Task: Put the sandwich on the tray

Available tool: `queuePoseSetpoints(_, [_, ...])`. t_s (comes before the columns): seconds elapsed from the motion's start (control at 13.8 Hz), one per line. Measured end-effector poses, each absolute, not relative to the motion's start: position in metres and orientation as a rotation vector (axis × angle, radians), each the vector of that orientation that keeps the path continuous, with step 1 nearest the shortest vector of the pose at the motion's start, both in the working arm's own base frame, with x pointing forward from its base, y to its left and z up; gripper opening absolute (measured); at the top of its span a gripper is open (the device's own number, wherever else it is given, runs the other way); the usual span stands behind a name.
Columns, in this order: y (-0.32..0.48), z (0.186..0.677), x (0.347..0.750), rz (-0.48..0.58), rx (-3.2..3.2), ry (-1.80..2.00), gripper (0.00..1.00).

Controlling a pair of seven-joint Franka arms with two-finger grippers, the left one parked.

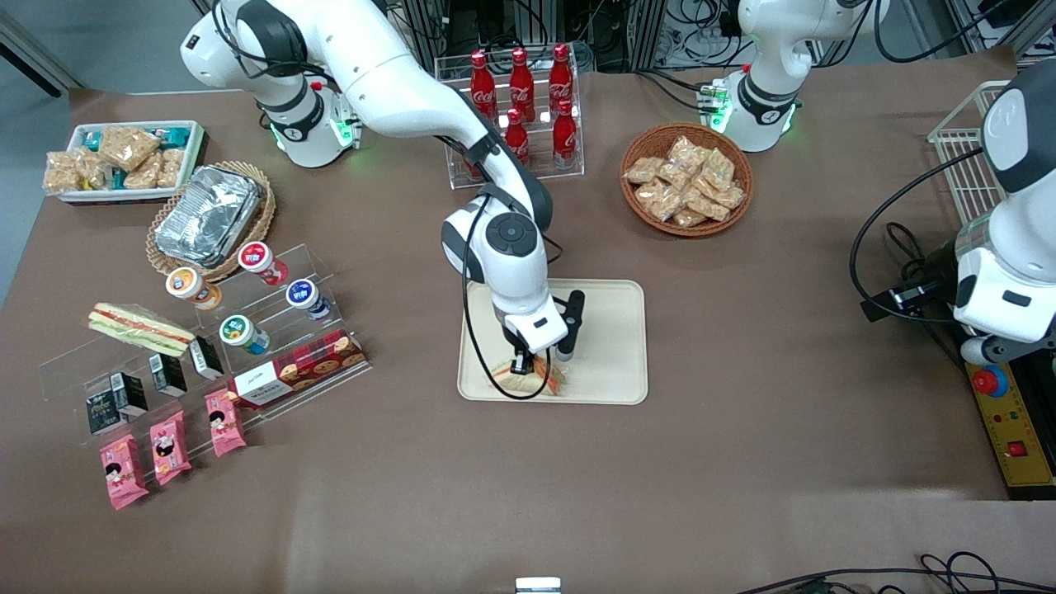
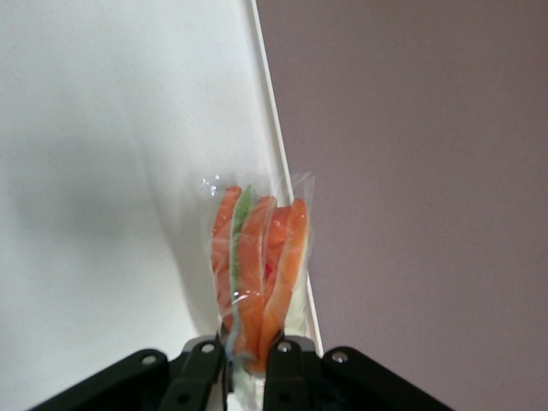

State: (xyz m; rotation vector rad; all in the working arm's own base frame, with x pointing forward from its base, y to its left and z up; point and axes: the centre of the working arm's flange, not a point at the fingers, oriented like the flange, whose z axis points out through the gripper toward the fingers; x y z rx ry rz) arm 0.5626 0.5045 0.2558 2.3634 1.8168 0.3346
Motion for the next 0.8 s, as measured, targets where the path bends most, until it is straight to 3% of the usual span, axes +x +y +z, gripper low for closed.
queuePoseSetpoints(0.15, [0.505, 0.25, 0.562, 0.325, 2.368, 1.821, 0.15])
queuePoseSetpoints(0.36, [0.511, 0.246, 0.556, 0.322, 2.43, 1.824, 0.24])
queuePoseSetpoints(0.8, [0.494, 0.254, 0.573, 0.354, 2.665, 1.709, 0.85])
